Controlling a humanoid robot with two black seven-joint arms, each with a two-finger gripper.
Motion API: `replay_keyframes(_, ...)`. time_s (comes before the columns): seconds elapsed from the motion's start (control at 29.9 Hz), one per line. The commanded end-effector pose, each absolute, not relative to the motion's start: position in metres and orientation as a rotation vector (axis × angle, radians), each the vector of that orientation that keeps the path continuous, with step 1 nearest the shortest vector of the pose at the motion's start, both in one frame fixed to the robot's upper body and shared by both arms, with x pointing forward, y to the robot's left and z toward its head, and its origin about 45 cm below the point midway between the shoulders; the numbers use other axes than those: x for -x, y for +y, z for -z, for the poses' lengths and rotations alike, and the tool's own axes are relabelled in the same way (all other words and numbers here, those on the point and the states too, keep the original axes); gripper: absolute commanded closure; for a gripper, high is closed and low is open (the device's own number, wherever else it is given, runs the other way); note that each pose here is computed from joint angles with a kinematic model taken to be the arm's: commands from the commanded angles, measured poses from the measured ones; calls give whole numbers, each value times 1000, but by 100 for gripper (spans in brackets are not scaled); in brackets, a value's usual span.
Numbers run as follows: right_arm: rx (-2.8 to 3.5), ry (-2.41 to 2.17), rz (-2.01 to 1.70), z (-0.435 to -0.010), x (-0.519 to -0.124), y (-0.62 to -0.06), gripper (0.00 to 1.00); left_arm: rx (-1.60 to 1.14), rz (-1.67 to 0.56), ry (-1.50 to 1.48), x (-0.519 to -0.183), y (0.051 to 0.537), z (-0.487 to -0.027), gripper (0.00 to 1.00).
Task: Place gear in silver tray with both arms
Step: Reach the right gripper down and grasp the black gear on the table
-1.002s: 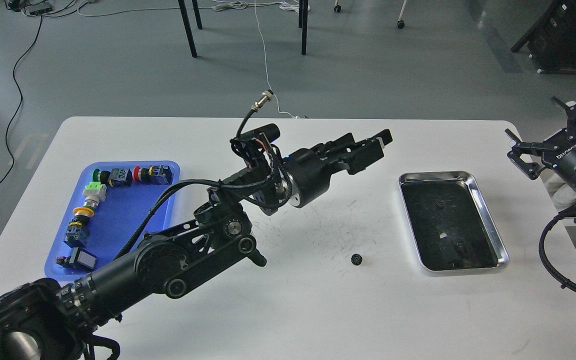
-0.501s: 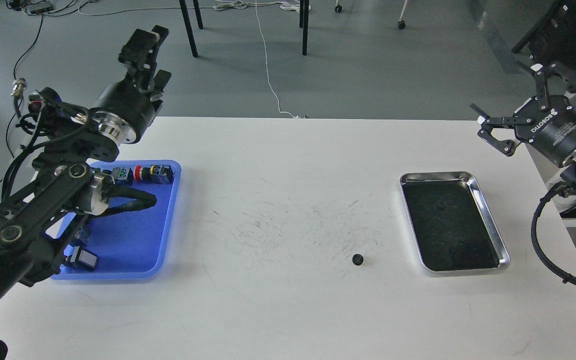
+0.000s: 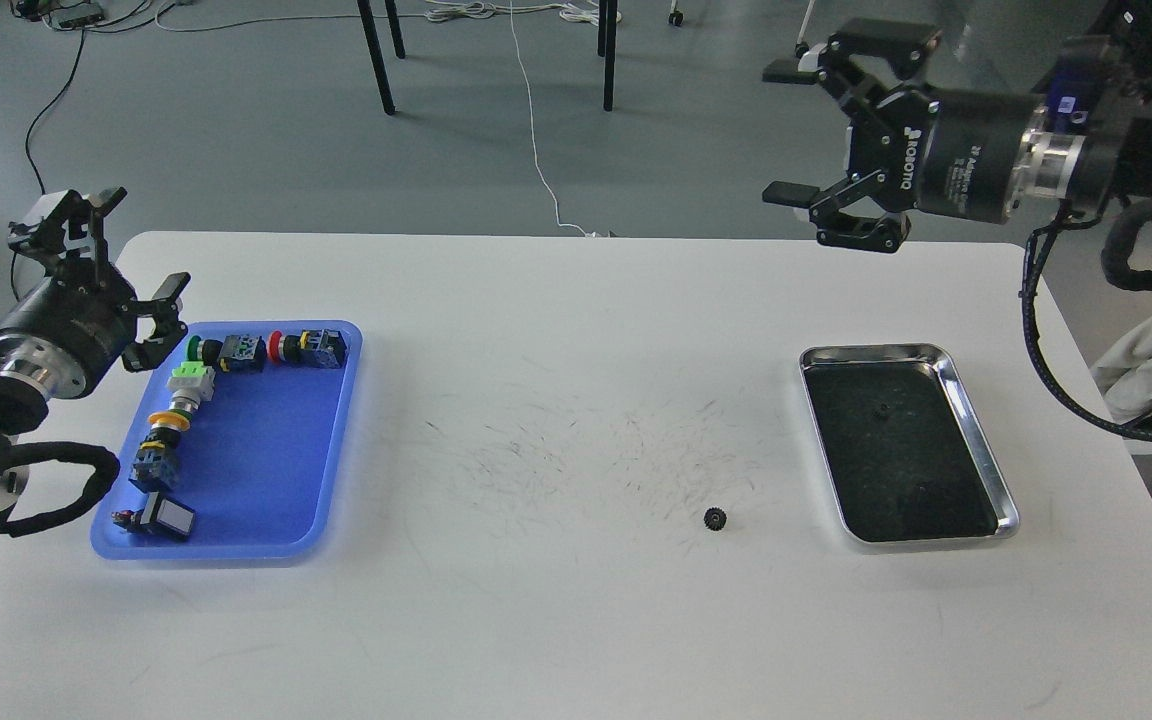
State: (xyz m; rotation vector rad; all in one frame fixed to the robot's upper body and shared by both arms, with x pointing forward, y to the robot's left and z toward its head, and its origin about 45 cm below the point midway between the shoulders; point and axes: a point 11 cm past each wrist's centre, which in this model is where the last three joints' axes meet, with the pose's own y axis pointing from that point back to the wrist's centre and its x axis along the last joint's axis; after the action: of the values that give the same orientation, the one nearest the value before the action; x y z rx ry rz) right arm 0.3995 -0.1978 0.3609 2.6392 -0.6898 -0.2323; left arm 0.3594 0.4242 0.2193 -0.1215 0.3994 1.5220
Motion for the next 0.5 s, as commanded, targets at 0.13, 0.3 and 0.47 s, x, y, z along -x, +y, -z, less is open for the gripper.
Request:
replay_keyframes(0.13,-2294,-256,-23,-305,-351,-163,6,178,-1535,299,-347,448,-225,3)
replay_keyframes(0.3,-2077,-32,-186,-299,-328,-141,6,161,-1542,309,-338,449,-215,2)
replay_keyframes(0.47,-1956,151,-242,-272,-307,-111,6,223,-1561,260,-337,454,-222,2)
